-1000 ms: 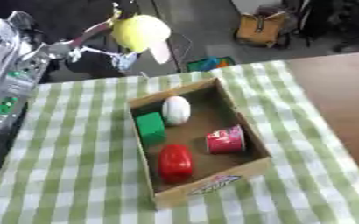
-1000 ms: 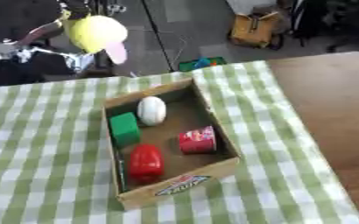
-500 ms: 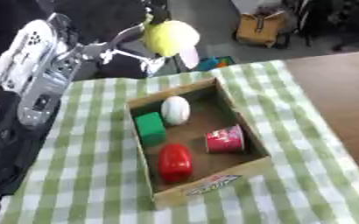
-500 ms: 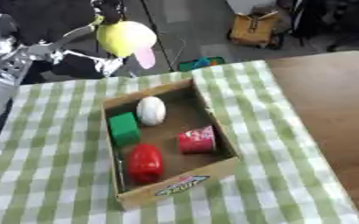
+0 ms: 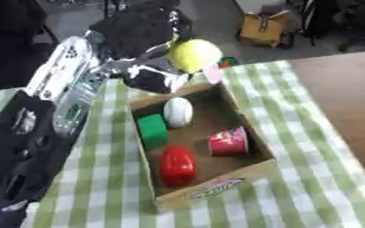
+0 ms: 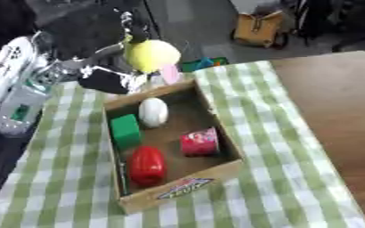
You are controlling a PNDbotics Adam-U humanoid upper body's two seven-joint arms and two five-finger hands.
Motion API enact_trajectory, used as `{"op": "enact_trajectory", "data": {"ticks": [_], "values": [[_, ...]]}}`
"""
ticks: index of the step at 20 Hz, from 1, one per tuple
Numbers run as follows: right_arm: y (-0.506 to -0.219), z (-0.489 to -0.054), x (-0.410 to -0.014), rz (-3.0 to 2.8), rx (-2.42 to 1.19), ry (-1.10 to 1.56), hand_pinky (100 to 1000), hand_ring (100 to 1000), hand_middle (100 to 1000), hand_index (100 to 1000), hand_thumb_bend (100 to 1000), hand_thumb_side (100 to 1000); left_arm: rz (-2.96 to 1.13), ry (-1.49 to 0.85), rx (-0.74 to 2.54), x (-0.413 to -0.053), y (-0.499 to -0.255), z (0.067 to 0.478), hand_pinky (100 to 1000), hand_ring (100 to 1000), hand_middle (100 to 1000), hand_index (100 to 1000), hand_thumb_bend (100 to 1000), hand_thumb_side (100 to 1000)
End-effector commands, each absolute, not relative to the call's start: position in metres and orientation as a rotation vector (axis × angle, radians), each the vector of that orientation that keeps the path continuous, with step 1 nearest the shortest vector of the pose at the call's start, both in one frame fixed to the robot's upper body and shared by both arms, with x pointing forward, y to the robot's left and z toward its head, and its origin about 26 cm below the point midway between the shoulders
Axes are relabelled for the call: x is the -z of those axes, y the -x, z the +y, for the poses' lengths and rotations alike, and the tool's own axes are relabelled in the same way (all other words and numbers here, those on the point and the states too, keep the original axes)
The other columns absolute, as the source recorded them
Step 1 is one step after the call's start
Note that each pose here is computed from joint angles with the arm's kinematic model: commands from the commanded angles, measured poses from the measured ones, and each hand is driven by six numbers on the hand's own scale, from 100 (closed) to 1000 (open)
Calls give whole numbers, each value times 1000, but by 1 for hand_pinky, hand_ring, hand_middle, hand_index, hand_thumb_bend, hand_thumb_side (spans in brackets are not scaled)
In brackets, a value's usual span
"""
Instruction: Pick up objects on the table and place them in the box.
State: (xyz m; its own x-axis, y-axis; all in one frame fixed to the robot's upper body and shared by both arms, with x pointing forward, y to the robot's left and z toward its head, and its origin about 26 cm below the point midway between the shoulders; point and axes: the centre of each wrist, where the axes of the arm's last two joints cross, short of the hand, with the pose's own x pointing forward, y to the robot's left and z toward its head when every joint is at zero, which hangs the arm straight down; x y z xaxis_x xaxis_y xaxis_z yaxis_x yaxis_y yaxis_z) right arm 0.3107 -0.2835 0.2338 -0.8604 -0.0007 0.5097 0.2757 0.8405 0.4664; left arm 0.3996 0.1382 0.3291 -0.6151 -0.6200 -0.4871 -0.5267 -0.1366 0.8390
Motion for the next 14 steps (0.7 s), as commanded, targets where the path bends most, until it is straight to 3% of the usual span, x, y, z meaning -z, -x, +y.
{"op": "enact_trajectory", "data": {"ticks": [1,2,5,9,12,13,14], "values": [[-307,-281,-244,-2552,741,168,585,623,519,770,100,425,-2011,-1352,1889,-327,-405,137,1000,763,600,731,100,614],[-307,-281,-244,-2552,741,165,585,623,519,770,100,425,-1995,-1334,1901,-321,-409,136,1000,763,600,731,100,614],[-308,-280,-244,-2553,739,160,585,623,519,771,100,426,-1967,-1277,1916,-310,-419,137,1000,783,656,812,100,742],[-308,-280,-245,-2555,740,154,586,624,519,771,100,426,-1930,-1157,1912,-298,-432,139,1000,789,670,847,100,872],[-308,-279,-246,-2555,738,149,586,624,519,771,100,427,-1904,-1102,1914,-295,-437,141,1000,806,699,879,100,917],[-308,-279,-246,-2556,738,149,586,624,519,772,100,428,-1886,-1085,1920,-293,-439,142,1000,931,876,1000,100,1000],[-308,-279,-246,-2556,738,148,586,624,519,771,100,428,-1851,-1060,1938,-290,-442,144,1000,973,922,1000,100,1000]]}}
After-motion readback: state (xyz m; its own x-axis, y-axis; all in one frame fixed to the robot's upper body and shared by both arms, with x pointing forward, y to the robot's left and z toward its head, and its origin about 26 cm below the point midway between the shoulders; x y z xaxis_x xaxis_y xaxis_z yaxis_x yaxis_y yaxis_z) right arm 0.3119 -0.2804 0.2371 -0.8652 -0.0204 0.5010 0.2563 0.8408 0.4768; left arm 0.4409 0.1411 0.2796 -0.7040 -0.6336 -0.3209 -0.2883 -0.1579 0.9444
